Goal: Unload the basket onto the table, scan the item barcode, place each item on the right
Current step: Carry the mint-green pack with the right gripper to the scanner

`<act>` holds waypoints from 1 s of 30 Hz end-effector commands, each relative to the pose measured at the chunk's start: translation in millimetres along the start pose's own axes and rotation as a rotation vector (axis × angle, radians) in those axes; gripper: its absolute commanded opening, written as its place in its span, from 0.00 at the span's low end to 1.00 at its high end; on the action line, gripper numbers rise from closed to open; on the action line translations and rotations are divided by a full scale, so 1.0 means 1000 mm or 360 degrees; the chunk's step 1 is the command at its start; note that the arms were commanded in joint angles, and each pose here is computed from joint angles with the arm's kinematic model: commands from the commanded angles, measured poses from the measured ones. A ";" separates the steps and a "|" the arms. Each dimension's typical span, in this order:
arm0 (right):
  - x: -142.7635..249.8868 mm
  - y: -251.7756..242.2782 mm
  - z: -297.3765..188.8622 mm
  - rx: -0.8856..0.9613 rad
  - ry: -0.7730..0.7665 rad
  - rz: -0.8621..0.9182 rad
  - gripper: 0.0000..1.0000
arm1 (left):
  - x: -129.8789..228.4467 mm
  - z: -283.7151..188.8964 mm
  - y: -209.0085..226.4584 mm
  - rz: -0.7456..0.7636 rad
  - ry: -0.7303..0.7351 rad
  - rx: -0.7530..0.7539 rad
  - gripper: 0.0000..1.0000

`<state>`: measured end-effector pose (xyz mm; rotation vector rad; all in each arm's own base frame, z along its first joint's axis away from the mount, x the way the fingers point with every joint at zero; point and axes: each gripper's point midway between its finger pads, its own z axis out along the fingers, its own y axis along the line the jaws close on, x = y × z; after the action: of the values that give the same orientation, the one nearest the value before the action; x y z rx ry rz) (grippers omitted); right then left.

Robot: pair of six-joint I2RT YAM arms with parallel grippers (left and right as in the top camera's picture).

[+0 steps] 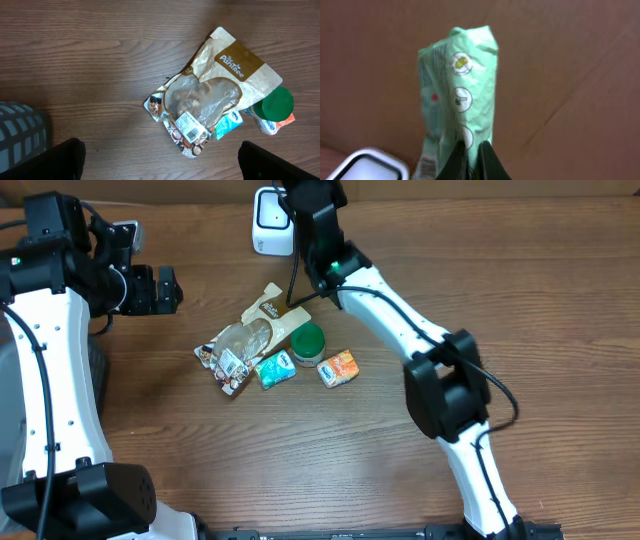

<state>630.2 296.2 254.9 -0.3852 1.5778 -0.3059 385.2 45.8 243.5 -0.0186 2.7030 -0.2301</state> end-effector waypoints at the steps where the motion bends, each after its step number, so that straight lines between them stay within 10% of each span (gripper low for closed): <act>1: -0.003 0.004 0.008 0.0050 -0.0127 -0.0245 0.04 | -0.006 -0.009 -0.005 0.0058 -0.0050 0.0008 1.00; 30: 0.017 0.089 0.010 -0.0459 -0.0633 -0.0907 0.04 | -0.006 -0.009 -0.005 0.0058 -0.0050 0.0008 1.00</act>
<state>637.0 360.8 203.2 -1.0276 1.1548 -0.4252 385.4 45.9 243.5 -0.0186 2.7024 -0.2294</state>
